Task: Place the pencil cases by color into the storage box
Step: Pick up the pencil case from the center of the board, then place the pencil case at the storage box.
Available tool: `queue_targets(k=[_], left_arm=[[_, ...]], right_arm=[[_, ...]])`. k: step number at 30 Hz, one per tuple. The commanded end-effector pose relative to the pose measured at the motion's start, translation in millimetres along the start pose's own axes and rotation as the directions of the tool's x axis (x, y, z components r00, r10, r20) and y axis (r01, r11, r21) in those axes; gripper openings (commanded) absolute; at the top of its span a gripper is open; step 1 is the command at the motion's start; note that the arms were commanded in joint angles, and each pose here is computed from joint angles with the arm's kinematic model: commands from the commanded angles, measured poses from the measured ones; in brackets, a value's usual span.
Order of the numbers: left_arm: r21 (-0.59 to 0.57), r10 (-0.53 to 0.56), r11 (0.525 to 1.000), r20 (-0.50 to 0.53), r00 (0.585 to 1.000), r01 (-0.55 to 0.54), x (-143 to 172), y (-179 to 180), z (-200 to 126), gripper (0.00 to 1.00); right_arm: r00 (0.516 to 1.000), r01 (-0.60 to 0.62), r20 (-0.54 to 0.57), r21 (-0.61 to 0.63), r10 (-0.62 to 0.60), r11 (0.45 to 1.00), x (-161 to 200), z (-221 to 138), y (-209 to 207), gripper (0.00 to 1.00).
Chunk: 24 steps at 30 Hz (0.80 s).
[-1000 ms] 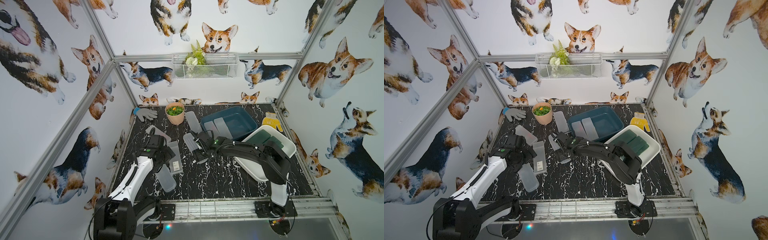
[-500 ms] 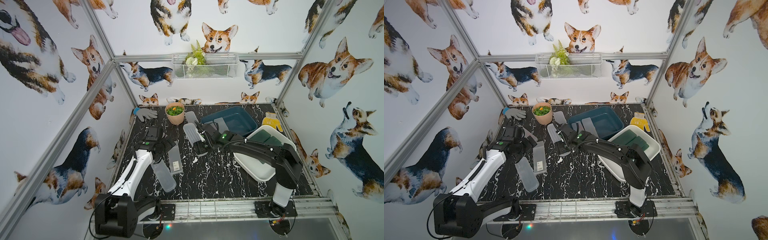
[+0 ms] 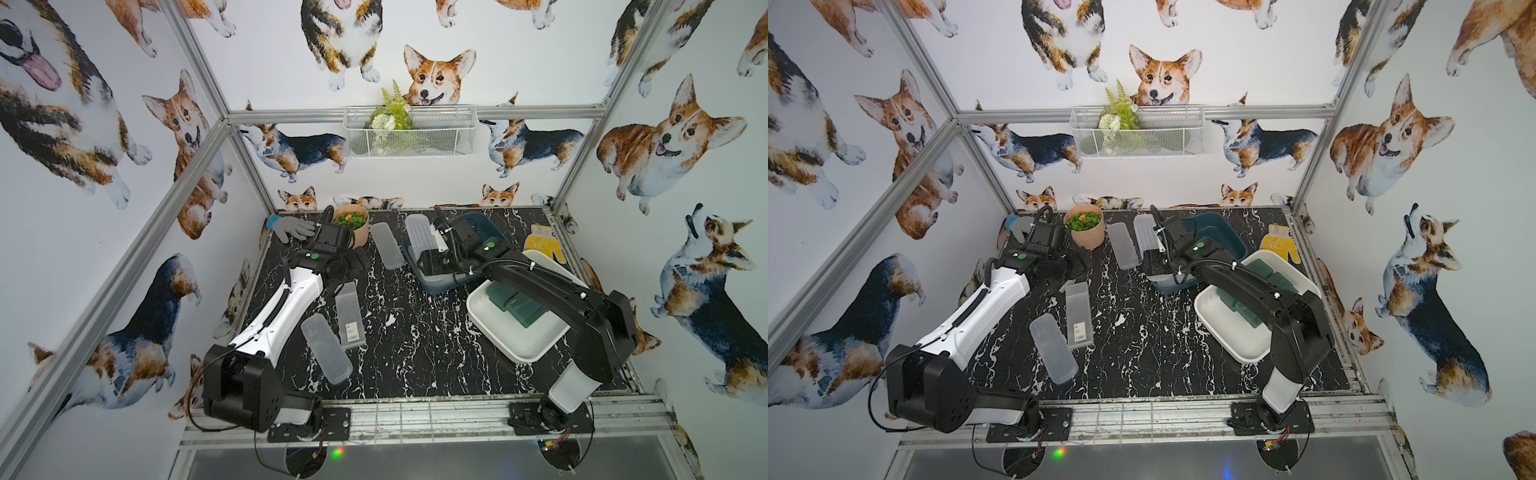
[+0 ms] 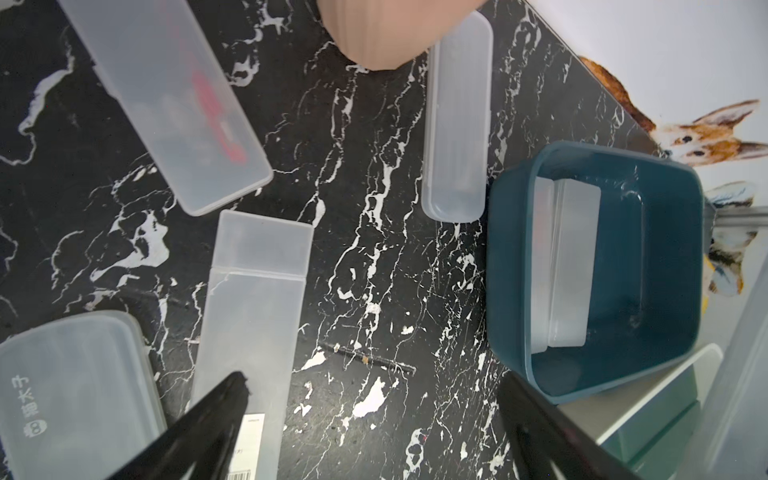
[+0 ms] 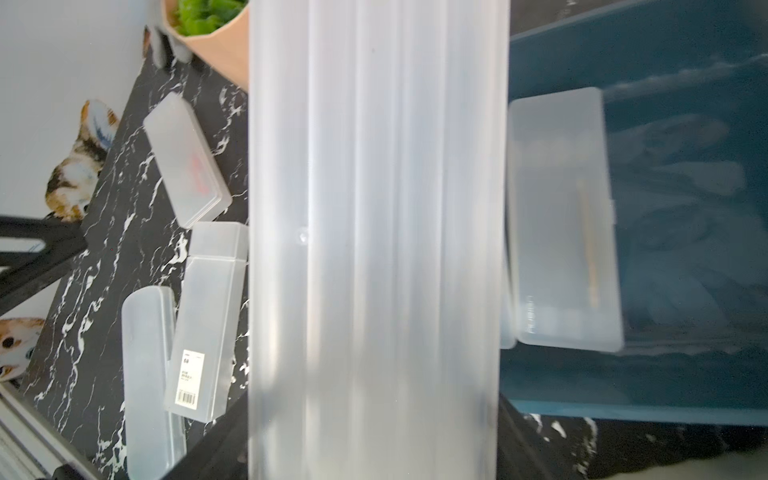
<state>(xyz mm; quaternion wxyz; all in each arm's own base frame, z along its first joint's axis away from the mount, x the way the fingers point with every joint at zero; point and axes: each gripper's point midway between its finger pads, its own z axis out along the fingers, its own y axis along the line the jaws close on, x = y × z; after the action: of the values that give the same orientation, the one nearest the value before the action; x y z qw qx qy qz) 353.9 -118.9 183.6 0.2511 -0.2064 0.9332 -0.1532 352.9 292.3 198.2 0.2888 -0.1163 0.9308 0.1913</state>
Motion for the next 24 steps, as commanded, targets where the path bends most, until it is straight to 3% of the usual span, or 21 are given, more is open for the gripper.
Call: queue_targets(k=[1,12,18,24], left_arm=[[-0.03,0.093,0.995,-0.012,0.996,-0.093,4,-12,4,0.96],[0.037,0.284,0.959,-0.071,0.956,-0.282,26,-55,9,0.96],[0.085,0.332,0.942,-0.089,0.939,-0.325,42,-62,3,0.96],[0.134,0.369,0.924,-0.078,0.926,-0.357,48,-65,-10,0.96]], right_arm=[[0.998,-0.006,-0.062,0.031,0.008,1.0,2,-12,-30,0.58],[0.971,-0.033,-0.232,0.129,0.062,0.991,18,-13,-117,0.59],[0.926,0.083,-0.377,0.168,-0.014,0.982,29,7,-140,0.59],[0.902,0.159,-0.427,0.193,-0.063,0.968,19,28,-159,0.6]])
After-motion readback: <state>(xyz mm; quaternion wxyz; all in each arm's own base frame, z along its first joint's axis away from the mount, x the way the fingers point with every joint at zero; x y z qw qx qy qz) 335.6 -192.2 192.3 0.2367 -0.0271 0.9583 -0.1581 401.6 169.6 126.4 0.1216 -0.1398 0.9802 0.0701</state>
